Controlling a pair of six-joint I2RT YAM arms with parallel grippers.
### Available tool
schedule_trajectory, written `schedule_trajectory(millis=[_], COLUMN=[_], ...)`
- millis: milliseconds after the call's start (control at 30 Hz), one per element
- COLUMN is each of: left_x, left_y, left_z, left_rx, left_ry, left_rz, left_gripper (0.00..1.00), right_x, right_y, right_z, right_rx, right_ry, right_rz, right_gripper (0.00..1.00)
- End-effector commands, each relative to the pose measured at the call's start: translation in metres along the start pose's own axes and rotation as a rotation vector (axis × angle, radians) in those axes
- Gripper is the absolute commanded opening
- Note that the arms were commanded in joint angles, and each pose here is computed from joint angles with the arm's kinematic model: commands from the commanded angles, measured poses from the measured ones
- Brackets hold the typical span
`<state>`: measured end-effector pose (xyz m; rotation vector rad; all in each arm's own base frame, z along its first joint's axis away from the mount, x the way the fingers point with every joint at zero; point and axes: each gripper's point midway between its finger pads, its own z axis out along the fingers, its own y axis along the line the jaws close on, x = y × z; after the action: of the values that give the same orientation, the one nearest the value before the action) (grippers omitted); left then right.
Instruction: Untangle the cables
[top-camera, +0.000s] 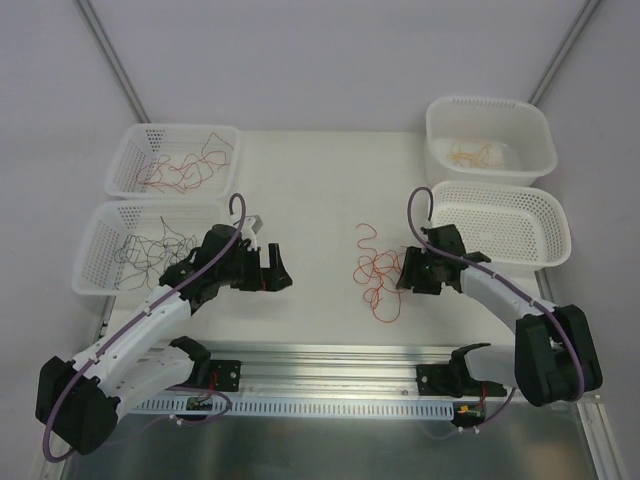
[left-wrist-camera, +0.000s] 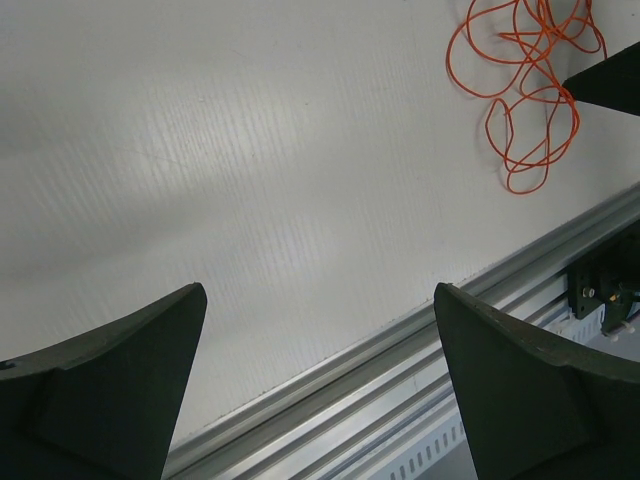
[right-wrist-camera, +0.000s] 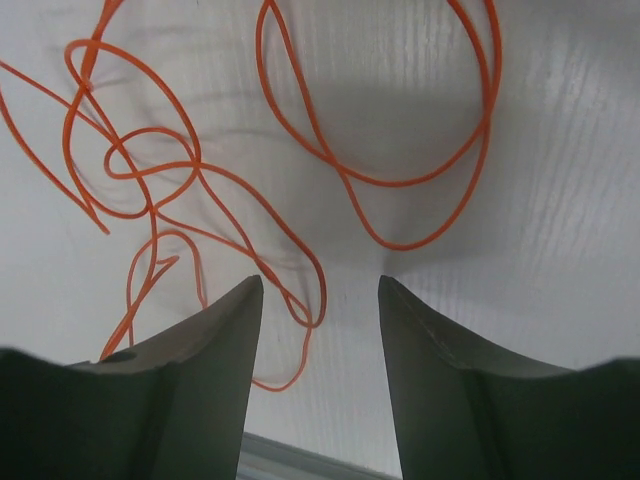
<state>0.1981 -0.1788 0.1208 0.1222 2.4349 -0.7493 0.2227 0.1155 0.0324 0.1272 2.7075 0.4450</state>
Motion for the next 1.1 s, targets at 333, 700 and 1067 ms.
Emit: schedule_trajectory(millis=[333,700,1067], left_x=[-0.013,-0.11,-0.107], left_y=[-0.002,-0.008,0.007], left_z=[-0.002,-0.012,0.015], left_rx=[-0.007,-0.151,-0.17], left_ry=[-0.04,-0.213,-0.19], left_rz=[0.071,0.366,0.34], left_gripper=[0.99,0.99,0.99], right_x=[-0.065,-0.131,-0.126], right_y=[0.056,0.164,0.212], right_z=[-0.046,-0.26,-0.239], right_rx=[-0.094,-0.31,-0.413], right_ry=[-0.234,-0.545,-0.477], right_rz=[-0.173,-0.442,-0.456], right_gripper=[0.02,0.01,0.01])
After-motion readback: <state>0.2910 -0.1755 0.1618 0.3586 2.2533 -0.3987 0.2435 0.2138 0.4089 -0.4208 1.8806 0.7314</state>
